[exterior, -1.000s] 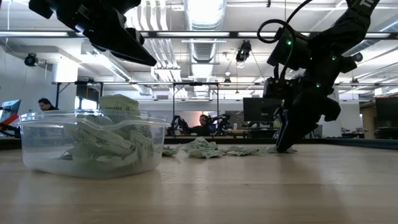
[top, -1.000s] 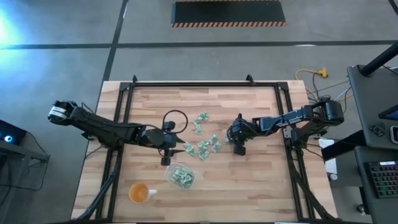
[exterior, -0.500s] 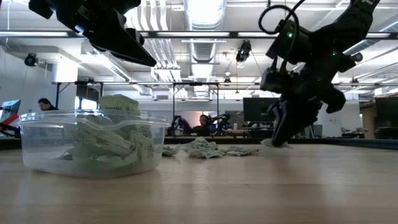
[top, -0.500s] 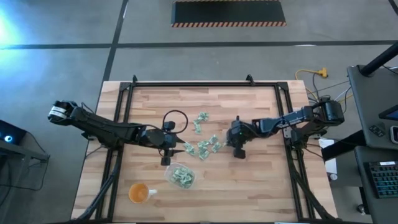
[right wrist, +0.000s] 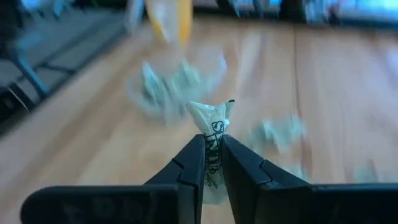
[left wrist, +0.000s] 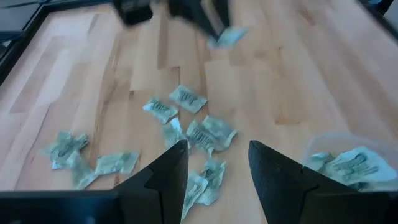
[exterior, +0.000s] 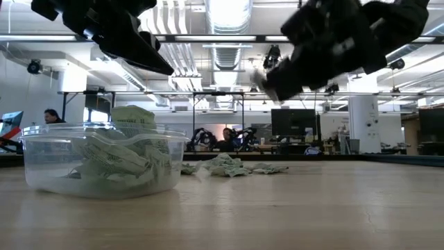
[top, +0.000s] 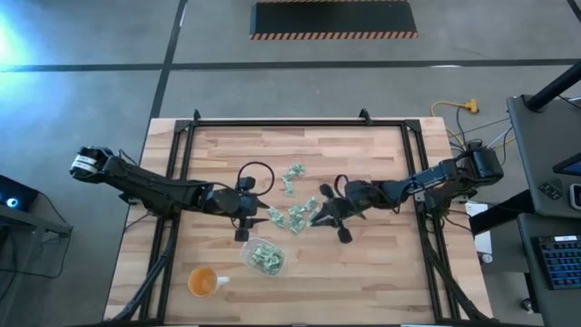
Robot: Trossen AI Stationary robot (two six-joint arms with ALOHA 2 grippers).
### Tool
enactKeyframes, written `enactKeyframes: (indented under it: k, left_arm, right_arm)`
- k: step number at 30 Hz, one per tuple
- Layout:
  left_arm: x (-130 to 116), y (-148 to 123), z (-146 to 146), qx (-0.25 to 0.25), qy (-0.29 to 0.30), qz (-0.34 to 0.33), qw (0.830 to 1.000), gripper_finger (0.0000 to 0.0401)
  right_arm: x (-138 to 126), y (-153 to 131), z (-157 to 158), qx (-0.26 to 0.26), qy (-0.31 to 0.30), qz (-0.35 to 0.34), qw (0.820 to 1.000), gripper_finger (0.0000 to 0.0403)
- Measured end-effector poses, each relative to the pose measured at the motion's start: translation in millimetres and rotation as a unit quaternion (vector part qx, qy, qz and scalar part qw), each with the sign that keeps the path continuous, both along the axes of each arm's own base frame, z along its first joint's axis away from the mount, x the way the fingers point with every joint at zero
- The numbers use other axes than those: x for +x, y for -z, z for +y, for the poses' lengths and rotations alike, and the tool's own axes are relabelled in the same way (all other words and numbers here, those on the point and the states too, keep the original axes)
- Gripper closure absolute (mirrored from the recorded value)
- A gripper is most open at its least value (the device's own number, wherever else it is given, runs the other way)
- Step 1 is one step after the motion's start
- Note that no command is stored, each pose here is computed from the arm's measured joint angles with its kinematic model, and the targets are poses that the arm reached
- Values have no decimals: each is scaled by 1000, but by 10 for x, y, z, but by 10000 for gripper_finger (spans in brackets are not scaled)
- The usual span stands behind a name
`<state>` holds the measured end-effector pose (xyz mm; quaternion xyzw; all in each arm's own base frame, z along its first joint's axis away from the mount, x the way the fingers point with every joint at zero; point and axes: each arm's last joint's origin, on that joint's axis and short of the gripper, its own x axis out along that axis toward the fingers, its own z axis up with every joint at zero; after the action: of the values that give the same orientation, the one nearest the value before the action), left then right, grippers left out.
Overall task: Pick and place Stevia / Truvia into bins
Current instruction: Put the stevia packet into the transparent container
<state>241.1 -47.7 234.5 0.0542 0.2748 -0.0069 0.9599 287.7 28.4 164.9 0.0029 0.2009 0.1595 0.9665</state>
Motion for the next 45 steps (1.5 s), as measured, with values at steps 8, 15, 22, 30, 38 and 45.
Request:
enactKeyframes:
  k: [8,15,22,30,38,45]
  left_arm:
    - [-113,113,102,87,-118,65,987,248]
    - [-162,157,121,98,-135,94,982,248]
    - [-180,173,126,102,-135,106,980,248]
    - [-272,241,151,114,-154,150,970,248]
    - [-354,344,184,135,-174,163,962,248]
    - [-348,334,187,134,-181,155,962,248]
  right_arm:
    - [73,-107,285,-29,-55,-124,990,360]
    - [295,-127,404,-36,-68,-140,987,360]
    - [764,45,501,-38,-70,-122,989,360]
    - [1236,130,595,-45,-75,-62,994,360]
    - [1503,250,662,-49,-109,1,993,360]
    - [1521,237,694,-31,-144,-2,989,318]
